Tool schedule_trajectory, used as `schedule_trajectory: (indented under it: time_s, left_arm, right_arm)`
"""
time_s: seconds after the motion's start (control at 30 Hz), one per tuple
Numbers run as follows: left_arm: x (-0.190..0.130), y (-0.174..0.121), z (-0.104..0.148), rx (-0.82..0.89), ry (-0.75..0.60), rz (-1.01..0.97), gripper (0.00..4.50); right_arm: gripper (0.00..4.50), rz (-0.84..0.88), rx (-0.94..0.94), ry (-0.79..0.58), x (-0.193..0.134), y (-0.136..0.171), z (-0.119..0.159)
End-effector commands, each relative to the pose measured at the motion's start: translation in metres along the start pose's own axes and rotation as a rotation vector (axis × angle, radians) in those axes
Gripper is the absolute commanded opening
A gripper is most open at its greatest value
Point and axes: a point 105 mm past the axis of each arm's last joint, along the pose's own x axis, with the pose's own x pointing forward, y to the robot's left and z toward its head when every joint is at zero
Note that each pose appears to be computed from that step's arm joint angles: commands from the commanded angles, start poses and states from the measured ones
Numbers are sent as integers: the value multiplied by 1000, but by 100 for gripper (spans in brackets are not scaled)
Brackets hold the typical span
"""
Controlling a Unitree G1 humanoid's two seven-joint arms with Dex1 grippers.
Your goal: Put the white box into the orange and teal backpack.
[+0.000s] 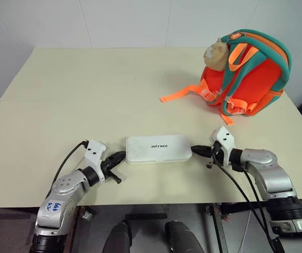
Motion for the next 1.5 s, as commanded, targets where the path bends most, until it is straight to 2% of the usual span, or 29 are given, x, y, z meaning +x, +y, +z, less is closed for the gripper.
schedule_trajectory:
  time_s: [0.03, 0.1, 0.2, 0.37, 0.53, 0.57, 0.67, 0.8, 0.93, 1.5]
  left_arm:
    - [-7, 3, 9, 27, -21, 23, 4]
    - [-11, 14, 10, 28, -8, 42, 21]
    - [-20, 29, 14, 30, 27, 40, 91]
    - [-29, 54, 25, -48, 71, 22, 251]
    - [-26, 55, 31, -219, 155, -89, 404]
    - [-25, 52, 33, -268, 165, -122, 437]
    - [-20, 49, 38, -376, 197, -174, 447]
    - [-11, 46, 39, -489, 218, -199, 447]
    - [-1, 23, 25, -559, 314, -289, 447]
    - [19, -9, 8, -590, 411, -390, 447]
  right_arm:
    - [0, 19, 0, -7, -8, -1, 7]
    - [17, 21, 29, 14, -19, -3, 8]
    - [87, 21, 39, 46, -39, -9, 14]
    - [262, -12, 77, 88, -62, -23, 27]
    - [429, 28, 242, 97, -61, -20, 46]
    - [450, 16, 270, 108, -58, -21, 48]
    - [450, 24, 336, 148, -48, -19, 51]
    - [450, 58, 390, 104, -34, -15, 66]
    - [450, 112, 414, 157, -19, -2, 66]
    - [450, 166, 420, 260, -13, 16, 42]
